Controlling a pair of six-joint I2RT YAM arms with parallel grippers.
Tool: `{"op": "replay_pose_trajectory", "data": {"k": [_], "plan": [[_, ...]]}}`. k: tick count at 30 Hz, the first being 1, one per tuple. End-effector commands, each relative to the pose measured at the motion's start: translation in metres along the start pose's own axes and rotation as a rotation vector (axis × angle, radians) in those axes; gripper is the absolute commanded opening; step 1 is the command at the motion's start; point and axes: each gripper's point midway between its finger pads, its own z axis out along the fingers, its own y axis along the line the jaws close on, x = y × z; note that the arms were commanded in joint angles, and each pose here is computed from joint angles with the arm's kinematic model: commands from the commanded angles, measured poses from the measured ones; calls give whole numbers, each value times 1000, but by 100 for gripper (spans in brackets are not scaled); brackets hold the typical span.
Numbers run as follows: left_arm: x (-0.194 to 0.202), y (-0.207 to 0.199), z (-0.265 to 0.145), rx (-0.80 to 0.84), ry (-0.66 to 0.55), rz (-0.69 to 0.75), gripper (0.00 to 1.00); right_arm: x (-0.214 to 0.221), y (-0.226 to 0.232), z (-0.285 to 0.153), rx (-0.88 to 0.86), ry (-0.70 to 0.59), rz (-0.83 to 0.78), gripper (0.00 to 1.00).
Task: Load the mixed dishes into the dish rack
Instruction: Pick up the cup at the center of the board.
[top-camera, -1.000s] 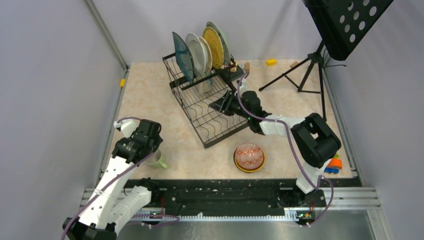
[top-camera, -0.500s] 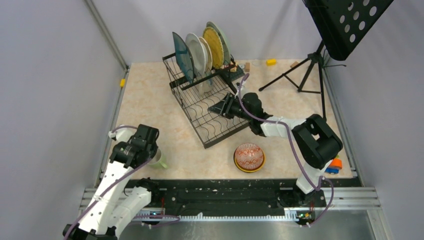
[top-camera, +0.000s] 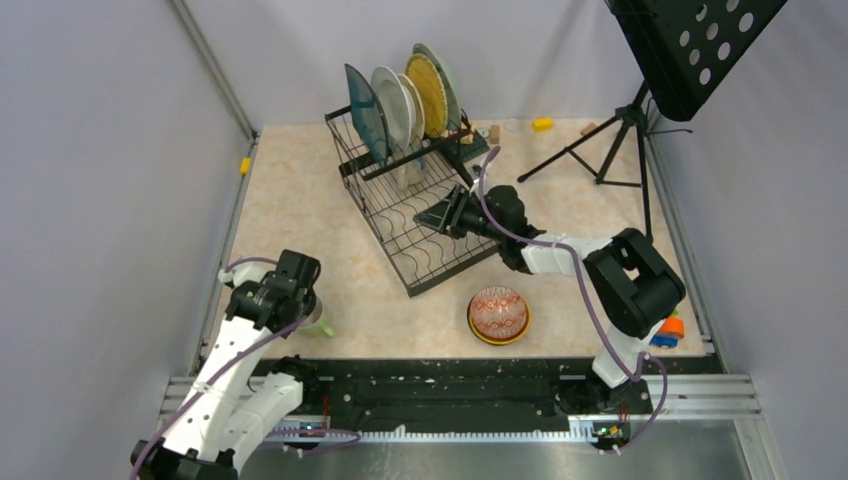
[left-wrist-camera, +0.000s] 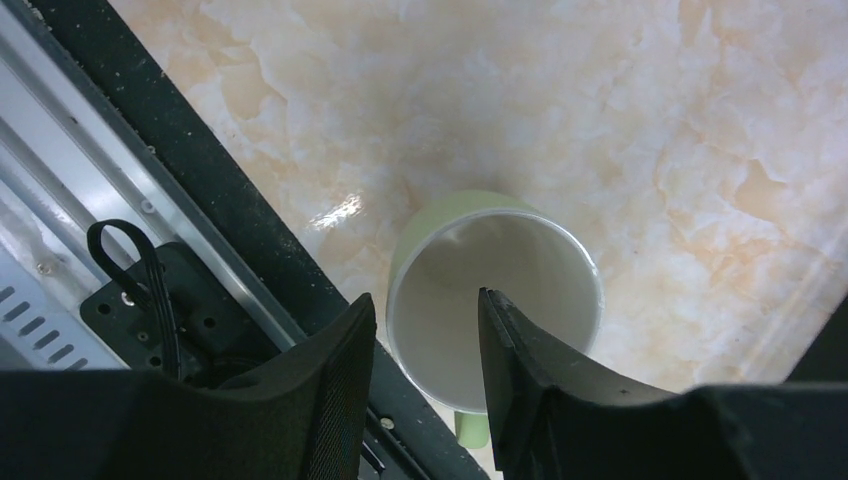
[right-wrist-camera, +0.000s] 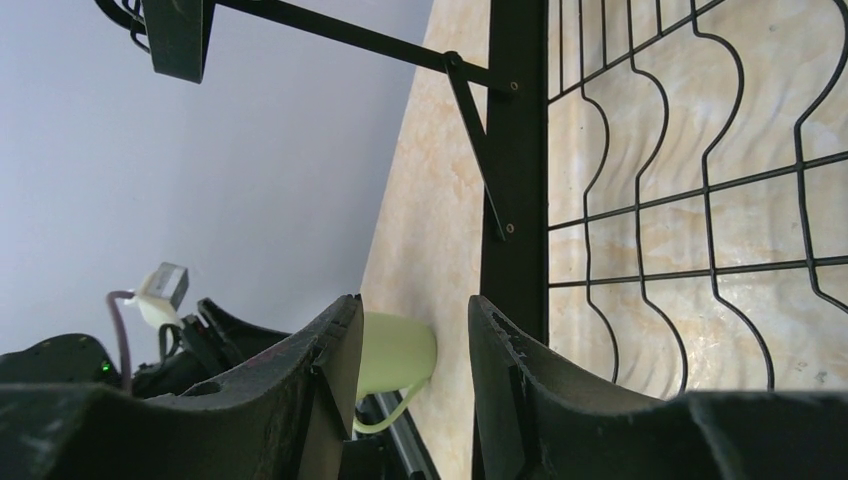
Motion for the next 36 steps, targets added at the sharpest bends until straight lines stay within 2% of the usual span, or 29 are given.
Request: {"op": "replay_pose_trajectory", "data": {"k": [1, 7, 16, 20, 24, 28, 33, 36], "plan": [[3, 2, 8, -34, -4, -33, 47, -4, 25, -3, -86, -9, -7, 45], [6, 4, 14, -39, -5, -30, 47, -6, 27, -4, -87, -14, -13, 45], [11, -16, 31, 10, -12, -38, 41, -8, 27, -5, -85, -13, -12, 45], [14, -22, 38, 4, -1, -14, 27, -9, 26, -5, -85, -11, -11, 45], [12, -26, 38, 15, -7, -2, 19, -10, 24, -8, -84, -15, -5, 45], [12, -32, 39, 41, -11, 1, 3, -9, 20, -10, -79, -17, 8, 45], [3, -47, 34, 110, -34, 21, 0, -9, 17, -13, -76, -19, 12, 45], [-16, -75, 13, 283, -86, 32, 0, -9, 21, -16, -93, -22, 4, 45]]}}
